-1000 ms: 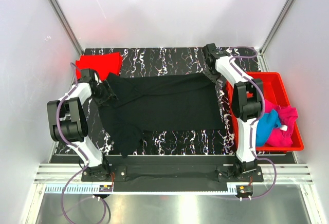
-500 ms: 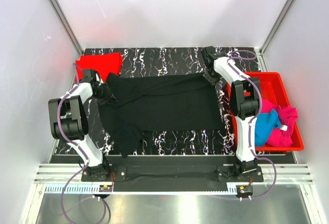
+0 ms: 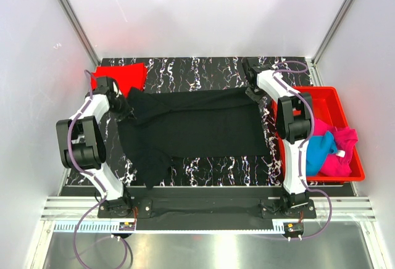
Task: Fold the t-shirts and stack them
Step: Fold the tshirt
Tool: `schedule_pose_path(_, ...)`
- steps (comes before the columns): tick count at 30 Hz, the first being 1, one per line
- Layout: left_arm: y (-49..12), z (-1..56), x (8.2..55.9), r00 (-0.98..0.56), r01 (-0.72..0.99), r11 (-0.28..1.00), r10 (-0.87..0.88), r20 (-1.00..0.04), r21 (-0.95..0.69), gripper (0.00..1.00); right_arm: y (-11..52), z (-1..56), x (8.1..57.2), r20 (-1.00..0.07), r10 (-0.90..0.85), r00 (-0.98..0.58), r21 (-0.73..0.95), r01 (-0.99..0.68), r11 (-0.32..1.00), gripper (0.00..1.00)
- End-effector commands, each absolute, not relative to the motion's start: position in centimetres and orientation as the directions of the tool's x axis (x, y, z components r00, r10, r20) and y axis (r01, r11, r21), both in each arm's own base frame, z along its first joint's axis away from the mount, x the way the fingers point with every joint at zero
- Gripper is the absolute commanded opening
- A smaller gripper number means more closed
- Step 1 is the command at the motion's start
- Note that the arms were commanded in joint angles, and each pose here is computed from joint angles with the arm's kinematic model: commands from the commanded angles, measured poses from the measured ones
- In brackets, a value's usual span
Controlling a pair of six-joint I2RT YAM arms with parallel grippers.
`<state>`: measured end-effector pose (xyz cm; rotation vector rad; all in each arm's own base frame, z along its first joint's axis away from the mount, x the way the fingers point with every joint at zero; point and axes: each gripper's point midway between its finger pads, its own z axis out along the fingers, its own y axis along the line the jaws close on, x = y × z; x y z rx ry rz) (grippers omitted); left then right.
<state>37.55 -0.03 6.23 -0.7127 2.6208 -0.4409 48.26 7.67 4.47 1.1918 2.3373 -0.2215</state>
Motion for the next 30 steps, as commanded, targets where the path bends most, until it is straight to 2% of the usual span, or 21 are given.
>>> schedule_pose_path(1, 1.5, 9.3, 38.1, -0.767, -0.420, 0.844, -0.527, -0.366, -0.335, 0.00, 6.7, 7.7, 48.6, -0.563, 0.685, -0.463, 0.113, 0.777, 0.619, 0.00)
schedule_pose_path(14, 2.7, 8.6, 36.1, -0.775, -0.450, 0.858, -0.513, -0.368, -0.247, 0.00, 6.9, 6.9, 45.3, -0.516, 0.672, -0.531, 0.097, 0.744, 0.662, 0.00)
schedule_pose_path(23, 2.5, 6.7, 35.0, -0.792, -0.468, 0.853, -0.521, -0.318, -0.232, 0.00, 7.3, 4.7, 44.2, -0.479, 0.664, -0.574, 0.079, 0.725, 0.684, 0.01)
schedule_pose_path(24, 2.5, 6.7, 34.9, -0.790, -0.471, 0.851, -0.524, -0.317, -0.232, 0.02, 7.4, 4.6, 44.2, -0.478, 0.662, -0.577, 0.079, 0.723, 0.686, 0.01)
schedule_pose_path(27, 2.2, 6.8, 34.7, -0.792, -0.475, 0.847, -0.530, -0.305, -0.239, 0.19, 7.5, 4.9, 44.0, -0.467, 0.664, -0.583, 0.078, 0.721, 0.688, 0.07)
schedule_pose_path(28, 2.3, 7.2, 34.8, -0.789, -0.473, 0.847, -0.530, -0.312, -0.244, 0.35, 7.6, 5.3, 44.1, -0.465, 0.667, -0.582, 0.082, 0.722, 0.687, 0.20)
schedule_pose_path(30, 2.3, 8.4, 35.3, -0.779, -0.460, 0.850, -0.524, -0.344, -0.255, 0.46, 7.5, 6.0, 43.9, -0.466, 0.664, -0.585, 0.082, 0.718, 0.691, 0.27)
